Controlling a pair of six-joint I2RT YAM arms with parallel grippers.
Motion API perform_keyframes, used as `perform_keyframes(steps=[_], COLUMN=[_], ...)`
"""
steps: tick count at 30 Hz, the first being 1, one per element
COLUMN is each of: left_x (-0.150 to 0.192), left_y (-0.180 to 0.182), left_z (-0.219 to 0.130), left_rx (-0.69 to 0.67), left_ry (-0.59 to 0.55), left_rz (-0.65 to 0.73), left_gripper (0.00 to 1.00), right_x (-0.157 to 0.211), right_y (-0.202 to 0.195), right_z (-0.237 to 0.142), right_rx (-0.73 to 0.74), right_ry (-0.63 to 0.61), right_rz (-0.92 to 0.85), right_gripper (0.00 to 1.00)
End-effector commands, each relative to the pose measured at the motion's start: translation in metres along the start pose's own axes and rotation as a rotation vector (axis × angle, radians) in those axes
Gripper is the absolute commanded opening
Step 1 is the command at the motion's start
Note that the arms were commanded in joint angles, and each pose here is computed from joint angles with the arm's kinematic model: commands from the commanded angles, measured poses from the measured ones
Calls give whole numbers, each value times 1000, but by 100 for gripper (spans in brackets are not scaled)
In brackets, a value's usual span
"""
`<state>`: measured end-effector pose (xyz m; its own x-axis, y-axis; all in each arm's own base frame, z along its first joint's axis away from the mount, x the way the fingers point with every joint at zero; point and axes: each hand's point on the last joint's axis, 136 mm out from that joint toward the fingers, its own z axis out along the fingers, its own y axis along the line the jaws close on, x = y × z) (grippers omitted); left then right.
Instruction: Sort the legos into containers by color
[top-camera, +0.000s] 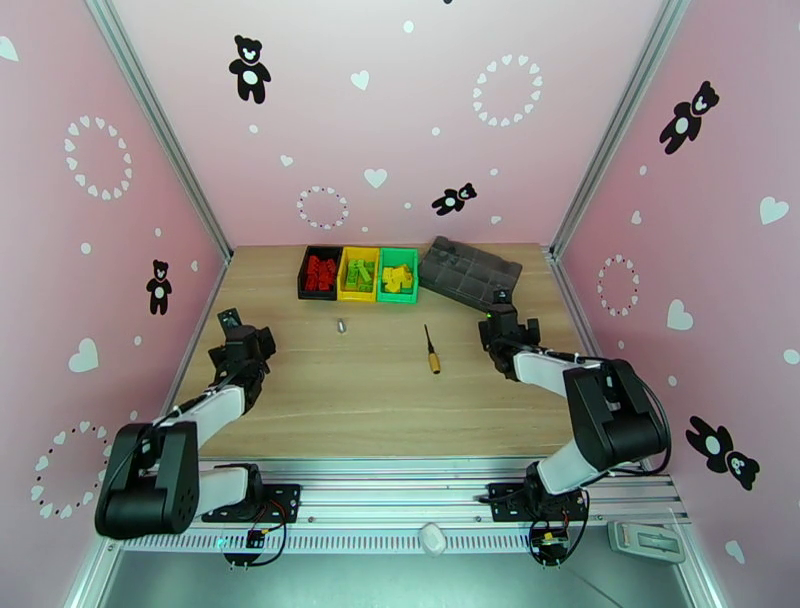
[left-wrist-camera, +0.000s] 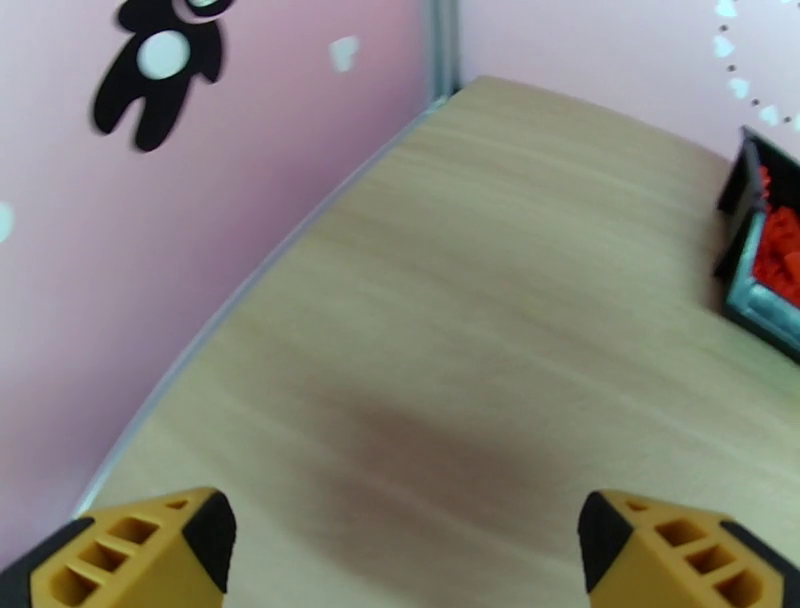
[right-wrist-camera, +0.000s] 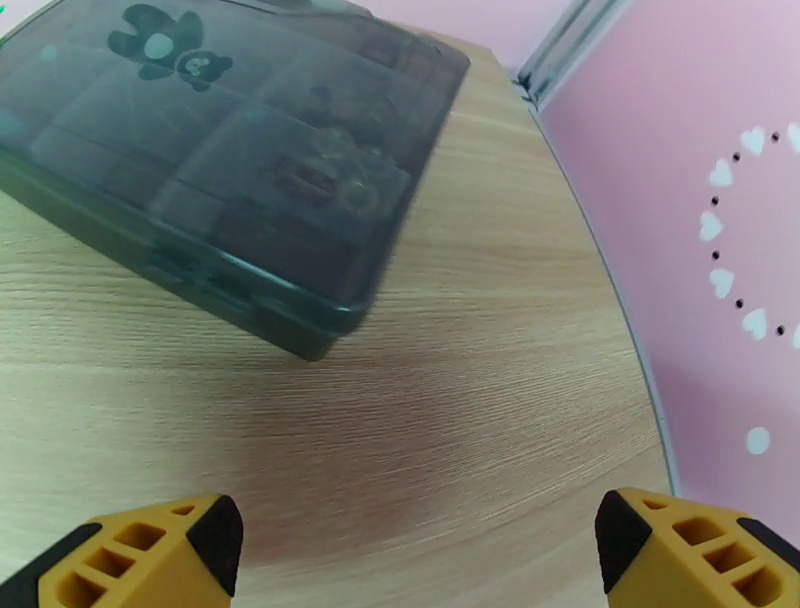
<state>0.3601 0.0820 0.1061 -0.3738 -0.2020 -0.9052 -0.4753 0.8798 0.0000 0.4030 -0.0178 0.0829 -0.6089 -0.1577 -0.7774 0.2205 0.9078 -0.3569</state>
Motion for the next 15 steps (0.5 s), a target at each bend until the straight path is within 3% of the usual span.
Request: perform_keyframes(steps=[1, 4, 11, 12, 15], left_x=[-23, -21, -5, -9, -8], left_y=[-24, -39, -59, -62, -61], left_z=[12, 14, 5, 3, 3], left_rx=[106, 156, 284, 296, 288], left_ry=[-97, -70, -136, -180, -168], left_rz=[-60, -6, 51, 51, 49], left_gripper=[94, 95, 91, 92, 99], right_x=[-15, -13, -14, -13, -13], right_y=[-2, -3, 11, 14, 15], right_z=[-8, -14, -22, -25, -32], right_rx=[-43, -78, -170, -192, -215], right_ry=[-120, -165, -215, -232, -272], right_rz=[72, 100, 62, 56, 57], right_gripper=[99, 99, 99, 99, 99])
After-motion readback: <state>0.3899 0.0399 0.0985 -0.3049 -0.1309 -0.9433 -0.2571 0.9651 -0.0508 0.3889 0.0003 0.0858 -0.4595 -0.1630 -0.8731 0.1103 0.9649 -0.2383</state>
